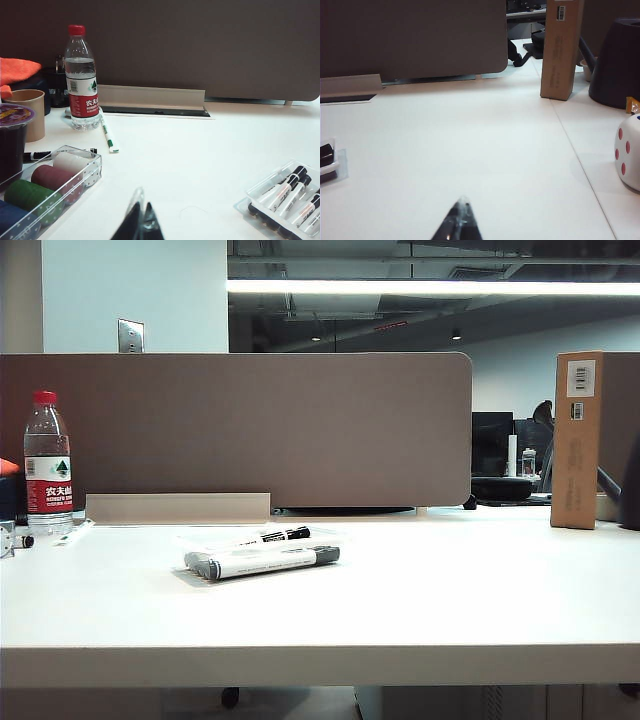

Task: Pick up the markers scattered on the table and put them into the packaging box, making sure the markers fit the shape of the box's grooves.

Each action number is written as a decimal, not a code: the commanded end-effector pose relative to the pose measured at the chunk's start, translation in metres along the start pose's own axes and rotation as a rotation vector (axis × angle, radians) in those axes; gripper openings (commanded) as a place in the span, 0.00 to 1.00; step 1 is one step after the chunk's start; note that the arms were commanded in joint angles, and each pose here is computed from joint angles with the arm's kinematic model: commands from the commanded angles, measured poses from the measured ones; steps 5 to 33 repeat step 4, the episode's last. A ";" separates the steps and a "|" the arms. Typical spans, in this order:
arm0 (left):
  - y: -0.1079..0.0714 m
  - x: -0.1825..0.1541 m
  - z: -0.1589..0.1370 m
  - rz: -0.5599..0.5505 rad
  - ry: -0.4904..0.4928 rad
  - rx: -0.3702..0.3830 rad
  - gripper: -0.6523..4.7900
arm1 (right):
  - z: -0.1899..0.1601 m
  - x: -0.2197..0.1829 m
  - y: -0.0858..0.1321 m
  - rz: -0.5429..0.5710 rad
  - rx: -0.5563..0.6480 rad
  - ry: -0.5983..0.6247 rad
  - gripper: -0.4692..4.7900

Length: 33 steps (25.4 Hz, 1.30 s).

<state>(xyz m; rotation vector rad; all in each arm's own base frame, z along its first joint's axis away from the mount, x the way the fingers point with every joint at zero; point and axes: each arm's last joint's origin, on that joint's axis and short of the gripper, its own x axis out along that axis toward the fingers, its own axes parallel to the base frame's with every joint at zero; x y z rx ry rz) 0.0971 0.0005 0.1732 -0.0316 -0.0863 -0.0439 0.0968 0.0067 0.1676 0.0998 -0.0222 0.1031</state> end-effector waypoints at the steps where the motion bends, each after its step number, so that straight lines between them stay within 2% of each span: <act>1: 0.000 0.000 0.001 -0.004 -0.007 -0.001 0.12 | 0.000 0.000 0.000 0.002 -0.002 -0.009 0.07; 33: 0.000 0.000 0.001 -0.004 -0.007 -0.001 0.12 | 0.000 0.000 0.000 0.002 -0.002 -0.009 0.07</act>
